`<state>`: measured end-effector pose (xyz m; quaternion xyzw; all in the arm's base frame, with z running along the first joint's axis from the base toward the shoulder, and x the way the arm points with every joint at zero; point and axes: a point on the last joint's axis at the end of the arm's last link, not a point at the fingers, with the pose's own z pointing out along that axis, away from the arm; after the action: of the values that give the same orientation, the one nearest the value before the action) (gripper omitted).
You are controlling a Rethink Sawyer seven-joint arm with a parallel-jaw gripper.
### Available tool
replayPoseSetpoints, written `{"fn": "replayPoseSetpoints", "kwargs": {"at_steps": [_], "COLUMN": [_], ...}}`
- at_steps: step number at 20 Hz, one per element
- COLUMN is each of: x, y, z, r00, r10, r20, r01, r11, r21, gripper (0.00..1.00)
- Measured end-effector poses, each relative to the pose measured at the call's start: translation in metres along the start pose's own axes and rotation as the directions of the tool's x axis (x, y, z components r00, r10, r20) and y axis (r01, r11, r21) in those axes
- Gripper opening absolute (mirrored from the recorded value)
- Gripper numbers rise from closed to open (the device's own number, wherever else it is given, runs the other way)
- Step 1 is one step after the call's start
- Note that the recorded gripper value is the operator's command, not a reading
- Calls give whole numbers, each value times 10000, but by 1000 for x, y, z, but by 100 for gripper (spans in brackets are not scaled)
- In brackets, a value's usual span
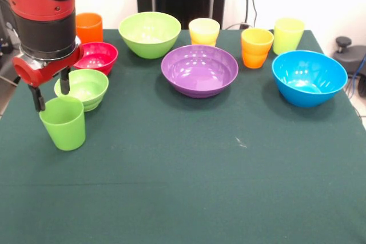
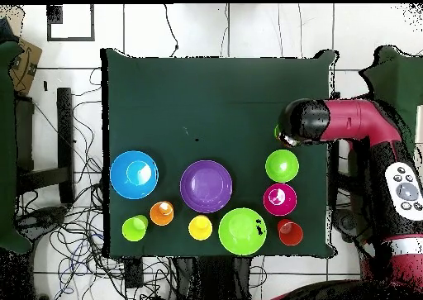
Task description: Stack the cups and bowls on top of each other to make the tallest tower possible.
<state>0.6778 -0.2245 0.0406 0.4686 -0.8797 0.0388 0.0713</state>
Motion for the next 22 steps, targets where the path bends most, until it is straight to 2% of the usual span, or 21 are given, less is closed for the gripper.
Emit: {"fn": "replayPoseSetpoints", "kwargs": {"at_steps": [14,22], "x": [-4,-13], "y": [39,50], "z": [13,17], "r00": [9980,9960], "r10": [-568,-811], "r20": [-269,-382], "r01": [552,783], "r11": [9967,9945], "r21": [-587,-695], "gripper": [100,100]}}
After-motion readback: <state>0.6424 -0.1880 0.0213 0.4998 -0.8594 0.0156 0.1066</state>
